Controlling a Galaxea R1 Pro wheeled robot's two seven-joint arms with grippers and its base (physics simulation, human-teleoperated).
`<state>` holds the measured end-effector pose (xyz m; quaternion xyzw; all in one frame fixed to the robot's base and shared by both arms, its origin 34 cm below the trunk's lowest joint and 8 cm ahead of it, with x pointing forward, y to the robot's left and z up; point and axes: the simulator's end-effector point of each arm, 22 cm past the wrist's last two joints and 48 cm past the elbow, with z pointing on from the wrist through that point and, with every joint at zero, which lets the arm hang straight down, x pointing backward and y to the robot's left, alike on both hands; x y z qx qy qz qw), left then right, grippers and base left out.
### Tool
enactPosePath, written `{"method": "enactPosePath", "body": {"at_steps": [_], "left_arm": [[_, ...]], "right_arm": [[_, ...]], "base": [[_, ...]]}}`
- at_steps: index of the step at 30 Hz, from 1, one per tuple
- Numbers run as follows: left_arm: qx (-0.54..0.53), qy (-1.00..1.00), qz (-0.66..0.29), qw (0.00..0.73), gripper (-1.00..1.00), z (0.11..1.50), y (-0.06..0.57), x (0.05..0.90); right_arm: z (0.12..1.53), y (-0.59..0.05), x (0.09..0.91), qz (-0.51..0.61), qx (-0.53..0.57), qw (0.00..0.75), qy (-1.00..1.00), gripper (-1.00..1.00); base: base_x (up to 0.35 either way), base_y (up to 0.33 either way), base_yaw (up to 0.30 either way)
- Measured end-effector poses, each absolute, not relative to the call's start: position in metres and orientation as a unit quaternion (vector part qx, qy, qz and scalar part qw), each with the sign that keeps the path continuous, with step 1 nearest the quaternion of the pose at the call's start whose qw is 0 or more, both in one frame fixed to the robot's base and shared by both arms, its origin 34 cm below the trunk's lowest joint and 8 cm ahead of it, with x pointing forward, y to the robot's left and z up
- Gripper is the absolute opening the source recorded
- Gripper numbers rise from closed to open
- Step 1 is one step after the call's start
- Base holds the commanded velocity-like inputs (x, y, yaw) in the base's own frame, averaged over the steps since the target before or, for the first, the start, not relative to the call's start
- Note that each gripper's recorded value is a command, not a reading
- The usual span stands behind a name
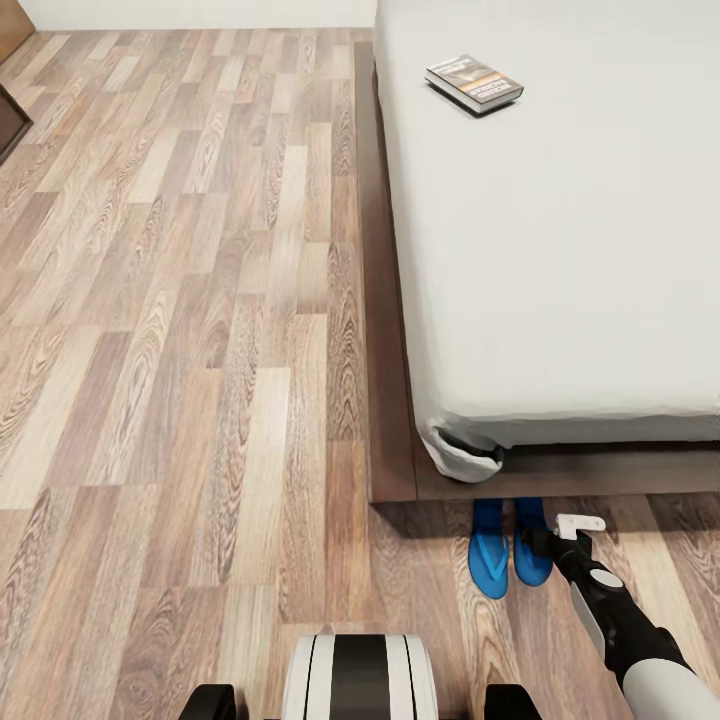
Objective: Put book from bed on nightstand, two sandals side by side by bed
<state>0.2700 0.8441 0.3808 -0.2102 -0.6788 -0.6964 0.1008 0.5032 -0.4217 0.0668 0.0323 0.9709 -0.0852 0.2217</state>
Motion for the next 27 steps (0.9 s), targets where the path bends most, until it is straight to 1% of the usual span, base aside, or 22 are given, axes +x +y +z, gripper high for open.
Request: {"method": "enactPosePath", "body": {"at_steps": [27], "left_arm": [[-0.200, -0.680, -0.699, 0.091, 1.00, 0.387, 0.844, 0.273]], "right_arm": [[0.080, -0.422, 0.515, -0.085, 0.033, 0.235, 0.968, 1.00]], "base": [[0.000, 0.000, 0.000]]}}
